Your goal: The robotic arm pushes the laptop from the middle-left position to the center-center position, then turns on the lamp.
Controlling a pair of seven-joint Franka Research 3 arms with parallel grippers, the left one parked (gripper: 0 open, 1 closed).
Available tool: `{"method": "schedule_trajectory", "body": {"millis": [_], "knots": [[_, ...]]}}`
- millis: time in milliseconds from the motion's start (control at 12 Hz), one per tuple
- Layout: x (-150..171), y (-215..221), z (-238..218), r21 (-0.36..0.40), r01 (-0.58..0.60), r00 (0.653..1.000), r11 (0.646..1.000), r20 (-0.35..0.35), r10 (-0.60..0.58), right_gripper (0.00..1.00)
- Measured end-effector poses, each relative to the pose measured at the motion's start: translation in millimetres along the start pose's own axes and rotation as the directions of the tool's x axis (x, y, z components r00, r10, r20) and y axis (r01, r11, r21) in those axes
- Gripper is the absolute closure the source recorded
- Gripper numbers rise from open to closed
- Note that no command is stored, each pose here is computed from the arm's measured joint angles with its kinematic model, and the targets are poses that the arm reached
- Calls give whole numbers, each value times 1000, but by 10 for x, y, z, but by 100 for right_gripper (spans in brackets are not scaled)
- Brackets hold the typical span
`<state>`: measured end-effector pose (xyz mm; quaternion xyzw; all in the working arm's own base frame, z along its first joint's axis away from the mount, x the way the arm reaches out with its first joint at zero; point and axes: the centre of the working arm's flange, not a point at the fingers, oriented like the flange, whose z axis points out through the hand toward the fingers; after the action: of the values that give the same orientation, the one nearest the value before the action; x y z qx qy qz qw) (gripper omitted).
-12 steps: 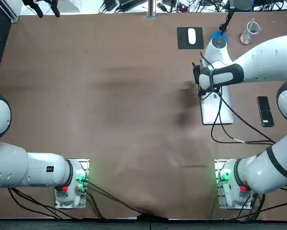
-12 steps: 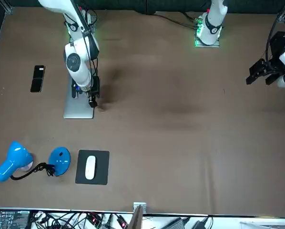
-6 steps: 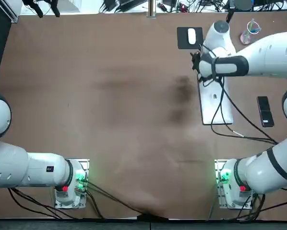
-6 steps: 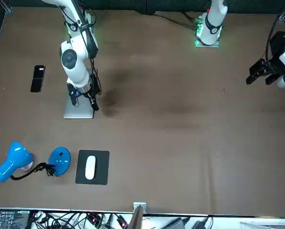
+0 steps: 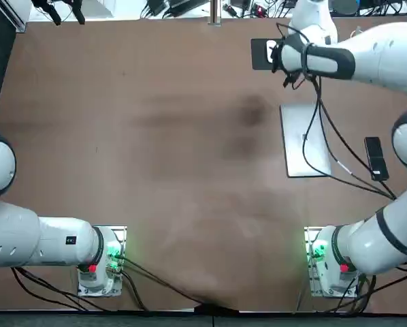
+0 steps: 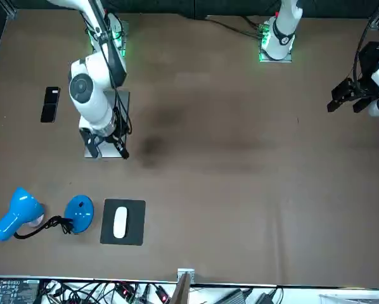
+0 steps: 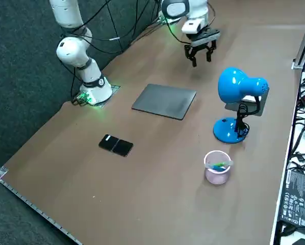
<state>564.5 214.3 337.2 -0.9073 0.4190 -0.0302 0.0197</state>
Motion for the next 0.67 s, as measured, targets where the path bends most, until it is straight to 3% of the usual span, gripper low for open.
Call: {"method": "schedule_trajectory", "body": {"millis": [83,250,417,583,667], "knots": [[72,-105,-16,1,16,1000,1000,-16,-16,16],[216,-289,15,-7,50,997,999,-61,-50,39],[412,-432,129,-20,76,992,997,-104,-78,43],[773,-538,346,-40,131,982,991,-130,-135,58],[890,-537,404,-48,155,978,987,-130,-160,70]]}}
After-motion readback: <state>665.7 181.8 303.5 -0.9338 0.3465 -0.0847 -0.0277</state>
